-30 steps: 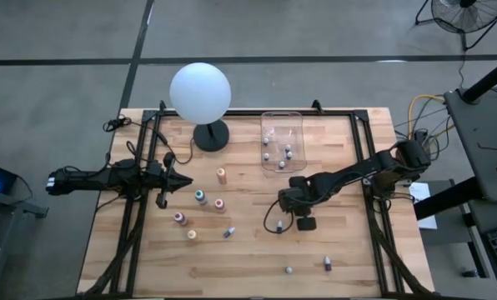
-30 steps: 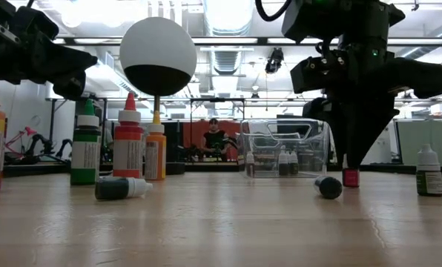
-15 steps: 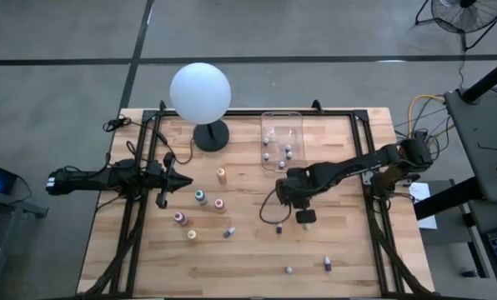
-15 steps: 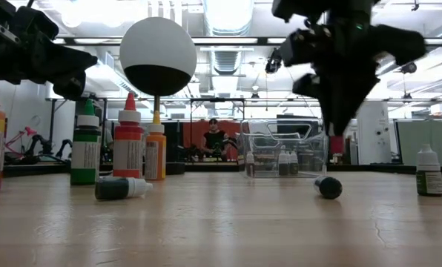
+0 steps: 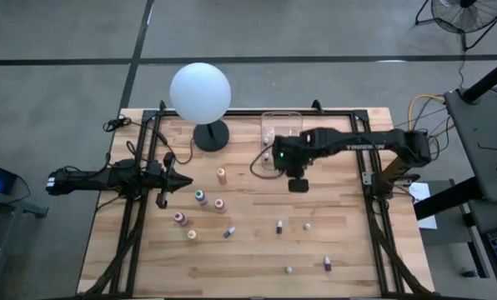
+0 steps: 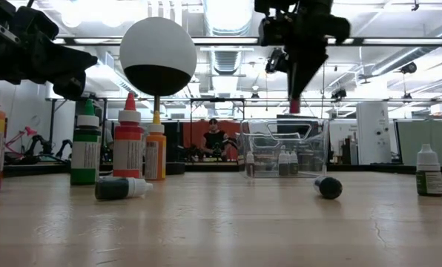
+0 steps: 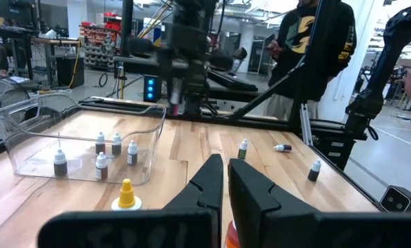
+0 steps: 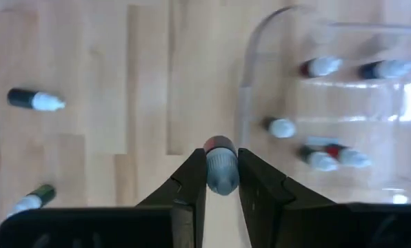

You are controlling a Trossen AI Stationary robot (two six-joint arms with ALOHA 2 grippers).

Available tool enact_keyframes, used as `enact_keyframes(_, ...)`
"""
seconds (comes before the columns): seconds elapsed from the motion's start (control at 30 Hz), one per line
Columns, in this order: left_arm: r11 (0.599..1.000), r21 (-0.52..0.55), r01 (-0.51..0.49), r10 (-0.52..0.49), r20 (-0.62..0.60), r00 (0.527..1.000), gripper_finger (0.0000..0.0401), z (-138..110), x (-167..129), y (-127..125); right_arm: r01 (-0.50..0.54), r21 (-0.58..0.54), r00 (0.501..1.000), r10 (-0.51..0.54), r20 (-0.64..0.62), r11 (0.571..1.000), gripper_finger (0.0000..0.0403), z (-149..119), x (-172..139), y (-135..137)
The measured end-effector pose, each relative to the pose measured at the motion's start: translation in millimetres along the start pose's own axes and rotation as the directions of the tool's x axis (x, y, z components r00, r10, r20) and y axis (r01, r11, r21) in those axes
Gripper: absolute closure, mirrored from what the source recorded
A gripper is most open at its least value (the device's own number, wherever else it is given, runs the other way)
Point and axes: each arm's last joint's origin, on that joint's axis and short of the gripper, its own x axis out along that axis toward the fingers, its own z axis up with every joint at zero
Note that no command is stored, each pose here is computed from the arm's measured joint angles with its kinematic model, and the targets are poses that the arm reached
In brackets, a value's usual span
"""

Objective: Pick & Place food coloring
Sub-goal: Put the small red food coloring bottle into the transparent bin

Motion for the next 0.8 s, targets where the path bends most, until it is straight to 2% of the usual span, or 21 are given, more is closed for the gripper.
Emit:
enact_keyframes(0.27,1.000,0.000,0.000,0.000,0.000,1.000,0.0401,0,0,0,0.047,0.044,0.999,-0.048,0.009,0.998,0.0344,-2,-18,-42)
enact_keyframes(0.8,1.000,0.000,0.000,0.000,0.000,1.000,0.0401,0,0,0,0.122,0.159,0.992,-0.121,-0.020,0.980,0.0344,-22,-23,-109)
